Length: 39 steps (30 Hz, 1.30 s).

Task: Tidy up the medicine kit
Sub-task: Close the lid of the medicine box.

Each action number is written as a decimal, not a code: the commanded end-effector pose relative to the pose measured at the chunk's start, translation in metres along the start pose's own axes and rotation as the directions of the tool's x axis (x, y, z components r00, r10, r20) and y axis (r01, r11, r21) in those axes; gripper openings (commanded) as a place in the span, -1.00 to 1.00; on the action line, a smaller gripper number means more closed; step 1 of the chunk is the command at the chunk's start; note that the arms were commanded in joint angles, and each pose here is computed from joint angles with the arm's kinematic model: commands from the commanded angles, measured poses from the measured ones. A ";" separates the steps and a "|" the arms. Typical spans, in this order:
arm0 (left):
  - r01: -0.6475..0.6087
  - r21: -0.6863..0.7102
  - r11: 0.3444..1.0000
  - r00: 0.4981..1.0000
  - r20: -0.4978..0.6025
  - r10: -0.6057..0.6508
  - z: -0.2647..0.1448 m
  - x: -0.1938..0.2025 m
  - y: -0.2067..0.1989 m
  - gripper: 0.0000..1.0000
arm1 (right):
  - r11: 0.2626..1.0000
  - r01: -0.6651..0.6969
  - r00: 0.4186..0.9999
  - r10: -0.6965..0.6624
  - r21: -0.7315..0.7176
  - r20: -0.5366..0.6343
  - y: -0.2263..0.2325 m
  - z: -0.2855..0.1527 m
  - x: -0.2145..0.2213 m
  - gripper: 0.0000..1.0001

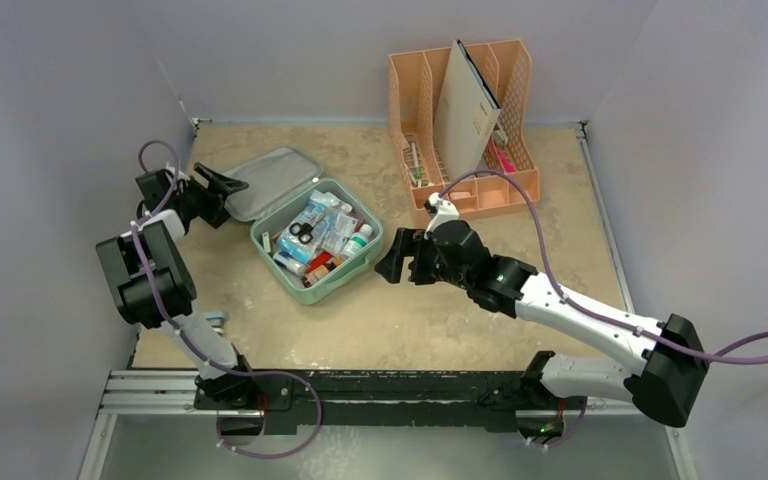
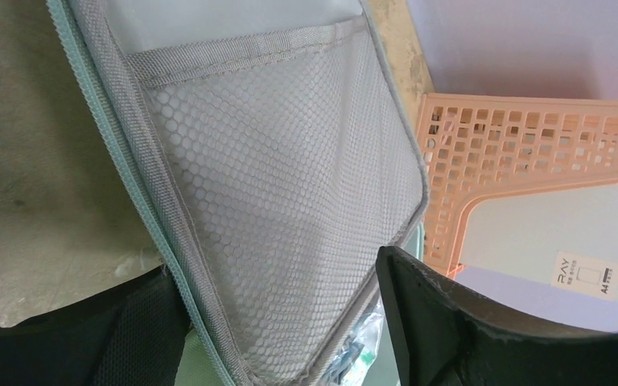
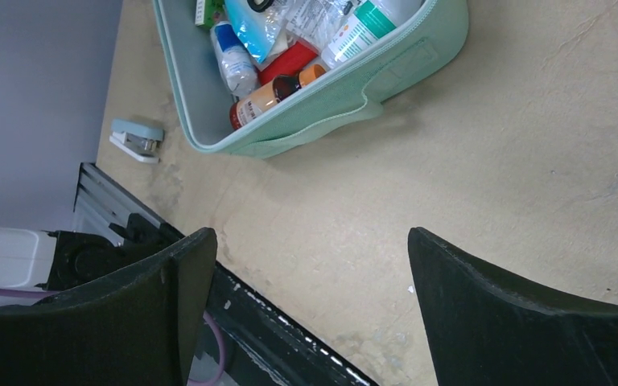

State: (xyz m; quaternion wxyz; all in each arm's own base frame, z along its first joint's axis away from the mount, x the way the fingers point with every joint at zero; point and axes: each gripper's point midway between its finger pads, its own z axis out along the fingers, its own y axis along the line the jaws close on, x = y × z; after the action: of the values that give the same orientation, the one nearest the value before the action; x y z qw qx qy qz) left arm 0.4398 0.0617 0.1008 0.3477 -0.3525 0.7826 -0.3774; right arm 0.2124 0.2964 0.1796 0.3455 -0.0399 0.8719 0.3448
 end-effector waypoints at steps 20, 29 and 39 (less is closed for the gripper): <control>-0.369 0.253 0.894 0.929 0.076 0.362 -0.066 -0.004 -0.125 0.48 | 0.999 0.033 0.997 -0.034 0.017 0.062 -0.001 -0.023 -0.016 0.86; -0.409 0.308 0.859 0.911 0.086 0.403 -0.093 0.008 -0.164 0.48 | 0.999 0.040 0.998 -0.041 0.025 0.057 -0.004 -0.029 -0.014 0.88; -0.456 0.377 0.806 0.887 0.124 0.444 -0.133 0.021 -0.210 0.49 | 0.999 0.044 0.997 -0.046 0.024 0.066 -0.007 -0.037 -0.013 0.90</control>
State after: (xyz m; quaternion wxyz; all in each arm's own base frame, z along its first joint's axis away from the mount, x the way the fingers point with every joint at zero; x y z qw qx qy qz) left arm 0.3960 0.0054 0.2907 0.4776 -0.1267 0.7637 -0.4154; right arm 0.2018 0.2724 0.1991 0.3675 -0.0459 0.8660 0.3361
